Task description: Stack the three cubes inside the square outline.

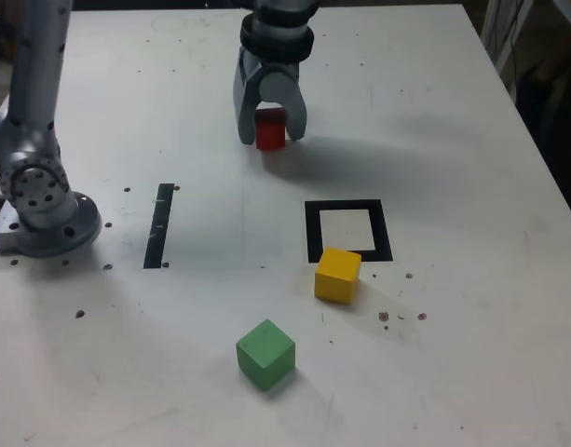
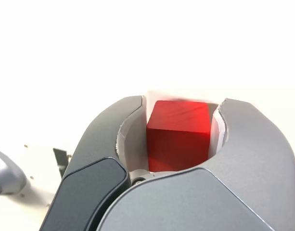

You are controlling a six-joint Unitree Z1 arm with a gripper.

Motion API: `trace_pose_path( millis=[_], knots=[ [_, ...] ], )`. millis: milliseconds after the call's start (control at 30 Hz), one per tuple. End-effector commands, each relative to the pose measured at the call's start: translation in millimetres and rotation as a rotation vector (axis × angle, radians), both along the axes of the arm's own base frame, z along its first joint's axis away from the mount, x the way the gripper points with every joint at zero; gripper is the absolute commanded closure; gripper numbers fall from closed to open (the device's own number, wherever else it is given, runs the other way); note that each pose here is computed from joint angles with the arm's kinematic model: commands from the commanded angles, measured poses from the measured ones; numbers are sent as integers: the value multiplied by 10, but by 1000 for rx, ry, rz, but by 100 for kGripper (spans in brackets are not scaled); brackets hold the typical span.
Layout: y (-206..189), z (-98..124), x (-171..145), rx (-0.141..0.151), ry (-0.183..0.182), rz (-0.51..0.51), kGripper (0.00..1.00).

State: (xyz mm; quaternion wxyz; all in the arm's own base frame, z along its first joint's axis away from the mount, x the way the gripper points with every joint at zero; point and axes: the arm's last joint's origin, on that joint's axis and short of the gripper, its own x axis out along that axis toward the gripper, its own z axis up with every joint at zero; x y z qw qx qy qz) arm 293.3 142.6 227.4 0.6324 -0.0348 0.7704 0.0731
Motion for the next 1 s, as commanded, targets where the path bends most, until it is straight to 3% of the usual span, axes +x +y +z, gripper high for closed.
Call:
trace_pose_path(
  millis=[0,267,533,700,967],
  knots=[
    [-77,95,19,4,-13,-13,71],
    [-664,341,193,-14,-57,-112,71],
    [-1352,418,405,-15,-90,-212,71],
    [-1643,310,547,-25,-76,-247,70],
    [-1663,123,670,-20,-46,-249,70]
  ],
)
